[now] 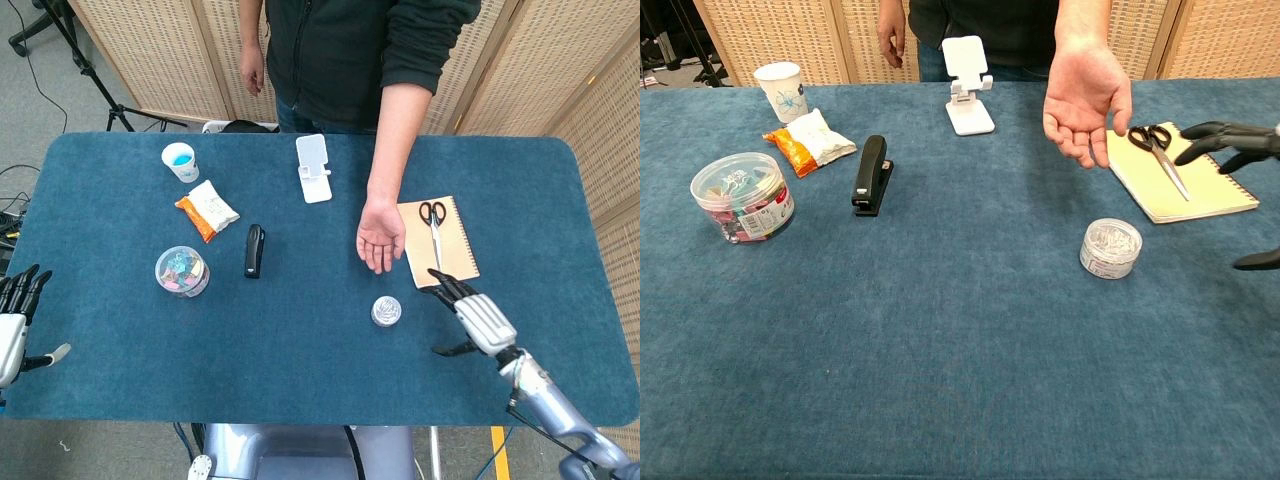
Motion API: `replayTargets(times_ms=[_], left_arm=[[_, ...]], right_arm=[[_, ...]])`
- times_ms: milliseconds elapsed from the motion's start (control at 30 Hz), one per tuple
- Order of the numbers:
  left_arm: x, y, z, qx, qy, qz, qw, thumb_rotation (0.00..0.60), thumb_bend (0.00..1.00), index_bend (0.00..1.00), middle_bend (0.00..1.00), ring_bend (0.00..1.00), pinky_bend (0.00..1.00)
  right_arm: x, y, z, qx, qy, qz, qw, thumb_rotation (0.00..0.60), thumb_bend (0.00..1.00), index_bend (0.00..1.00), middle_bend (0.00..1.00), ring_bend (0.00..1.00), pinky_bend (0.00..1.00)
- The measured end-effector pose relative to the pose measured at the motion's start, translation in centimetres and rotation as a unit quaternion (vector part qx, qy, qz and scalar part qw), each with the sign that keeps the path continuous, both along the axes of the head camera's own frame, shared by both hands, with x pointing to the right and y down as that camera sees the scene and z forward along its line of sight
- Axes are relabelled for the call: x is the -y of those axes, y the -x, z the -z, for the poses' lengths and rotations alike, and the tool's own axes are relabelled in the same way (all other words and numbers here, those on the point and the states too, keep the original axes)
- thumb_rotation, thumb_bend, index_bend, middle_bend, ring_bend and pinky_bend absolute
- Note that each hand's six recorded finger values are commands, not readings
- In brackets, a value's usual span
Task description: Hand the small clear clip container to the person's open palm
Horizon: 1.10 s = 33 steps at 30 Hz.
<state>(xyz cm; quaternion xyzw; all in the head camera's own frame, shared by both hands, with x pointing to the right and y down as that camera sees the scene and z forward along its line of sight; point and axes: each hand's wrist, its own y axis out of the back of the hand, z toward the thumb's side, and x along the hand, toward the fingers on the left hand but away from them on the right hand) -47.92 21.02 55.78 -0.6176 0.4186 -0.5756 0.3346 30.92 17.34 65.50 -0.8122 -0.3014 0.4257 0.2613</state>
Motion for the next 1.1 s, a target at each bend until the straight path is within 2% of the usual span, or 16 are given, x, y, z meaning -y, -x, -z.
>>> replayTargets(times_ms=[167,467,633,800,1000,1100], left_arm=[[0.3,0.3,-0.2,0.001,0.003,0.006,1.0000,0.600,0.00,0.00,0.00,0.00,0.00],[0.5,0.5,-0.5,0.001,0.009,0.009,0.9999,0.600,0.00,0.00,0.00,0.00,0.00],[0.5,0.6,-0.4,-0.001,0.008,0.012,0.9999,0.600,0.00,0.00,0.00,0.00,0.00],[0.6,0.7,-0.4,-0.002,0.009,0.015,0.9998,0.600,0.00,0.00,0.00,0.00,0.00],[0.6,0.8,-0.3,-0.003,0.009,0.016,0.9998,0.600,0.00,0.00,0.00,0.00,0.00],[0.6,0.8,-0.3,-0.003,0.008,0.017,0.9998,0.600,0.00,0.00,0.00,0.00,0.00]], right_arm=[[0.7,2.7,-1.9,-0.024,0.002,0.022,0.9995,0.600,0.09,0.18,0.18,0.08,0.19],[1.7,6.4,-4.2,-0.031,0.003,0.020,0.9993,0.600,0.14,0.23,0.22,0.14,0.26],[2.1,7.3,-5.2,-0.043,-0.004,0.016,0.9989,0.600,0.17,0.35,0.33,0.26,0.36],[2.0,7.6,-6.0,-0.055,-0.012,0.017,0.9983,0.600,0.23,0.42,0.41,0.35,0.40],[2.0,7.7,-6.3,-0.058,-0.031,0.015,0.9977,0.600,0.40,0.53,0.52,0.46,0.45],[2.0,7.7,-6.0,-0.050,-0.039,0.012,0.9979,0.600,0.43,0.54,0.54,0.47,0.45]])
